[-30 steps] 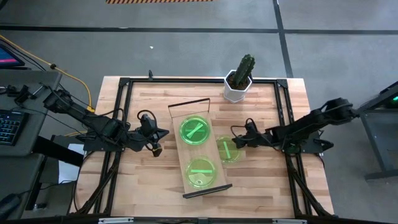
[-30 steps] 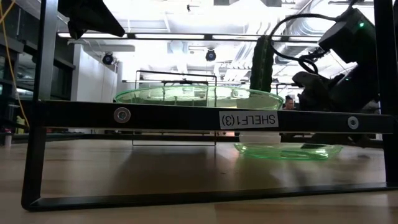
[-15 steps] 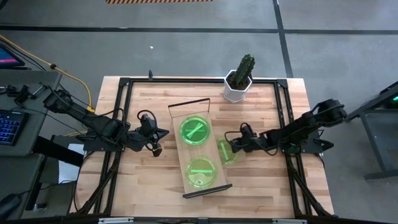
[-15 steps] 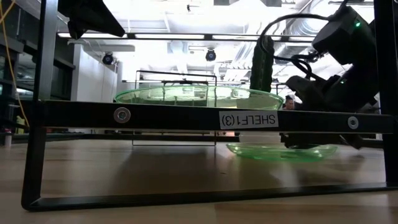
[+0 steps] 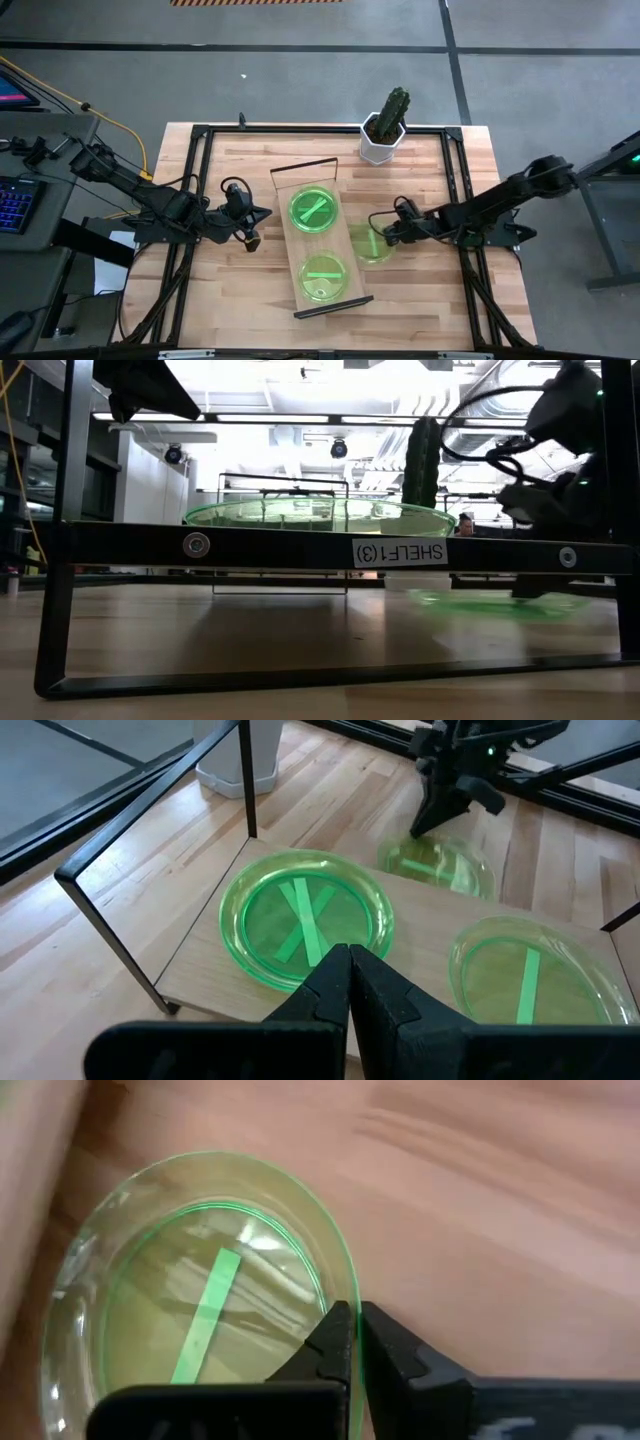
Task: Place and stack plates onto a shelf
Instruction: Stack the green plate on top of the bottom green plate on the shelf
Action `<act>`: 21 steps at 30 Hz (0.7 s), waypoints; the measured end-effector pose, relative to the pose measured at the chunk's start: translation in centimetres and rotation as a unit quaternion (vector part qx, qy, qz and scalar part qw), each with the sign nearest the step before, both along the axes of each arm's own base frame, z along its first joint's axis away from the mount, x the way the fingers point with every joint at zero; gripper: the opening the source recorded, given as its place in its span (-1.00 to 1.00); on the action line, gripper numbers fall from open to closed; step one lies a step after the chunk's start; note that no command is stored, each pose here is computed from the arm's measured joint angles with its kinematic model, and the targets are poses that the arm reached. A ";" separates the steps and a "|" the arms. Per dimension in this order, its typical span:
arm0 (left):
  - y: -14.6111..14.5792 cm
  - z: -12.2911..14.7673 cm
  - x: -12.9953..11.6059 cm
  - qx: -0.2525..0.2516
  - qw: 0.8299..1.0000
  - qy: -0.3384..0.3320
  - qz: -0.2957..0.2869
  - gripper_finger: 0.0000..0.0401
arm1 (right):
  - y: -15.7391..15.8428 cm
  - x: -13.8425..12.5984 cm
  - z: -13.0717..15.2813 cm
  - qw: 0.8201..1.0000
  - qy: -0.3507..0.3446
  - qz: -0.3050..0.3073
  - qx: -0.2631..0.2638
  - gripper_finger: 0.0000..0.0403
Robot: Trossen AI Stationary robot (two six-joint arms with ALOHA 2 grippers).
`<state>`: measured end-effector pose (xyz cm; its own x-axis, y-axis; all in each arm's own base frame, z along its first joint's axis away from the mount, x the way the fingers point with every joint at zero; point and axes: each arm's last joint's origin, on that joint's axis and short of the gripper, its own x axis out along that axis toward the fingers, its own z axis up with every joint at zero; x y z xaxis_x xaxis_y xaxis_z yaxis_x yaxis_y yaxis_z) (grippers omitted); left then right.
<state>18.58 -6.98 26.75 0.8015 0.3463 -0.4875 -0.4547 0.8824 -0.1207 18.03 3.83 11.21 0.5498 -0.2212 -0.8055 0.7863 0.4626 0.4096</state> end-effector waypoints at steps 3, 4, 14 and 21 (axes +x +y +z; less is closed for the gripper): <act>0.0 0.0 0.0 0.001 1.000 0.002 0.000 -1.00 | -0.4 -1.4 0.9 1.000 0.023 0.000 -0.008 -1.00; 0.0 0.0 0.0 0.001 1.000 0.001 0.000 -1.00 | -0.5 -1.8 1.3 1.000 0.023 0.000 -0.008 -1.00; 0.0 0.0 0.0 0.009 1.000 0.003 0.000 -1.00 | -1.2 -4.4 5.3 0.997 -0.065 0.031 -0.007 -1.00; 0.3 0.0 0.1 0.013 1.000 0.000 0.011 -1.00 | -1.5 -5.7 6.3 0.995 -0.092 0.043 0.010 -1.00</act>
<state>18.65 -6.70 26.76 0.7930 0.3771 -0.4785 -0.4744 0.8750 -0.0968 12.34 2.35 17.49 0.7045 -0.1522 -0.6932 0.6554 0.5145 0.5530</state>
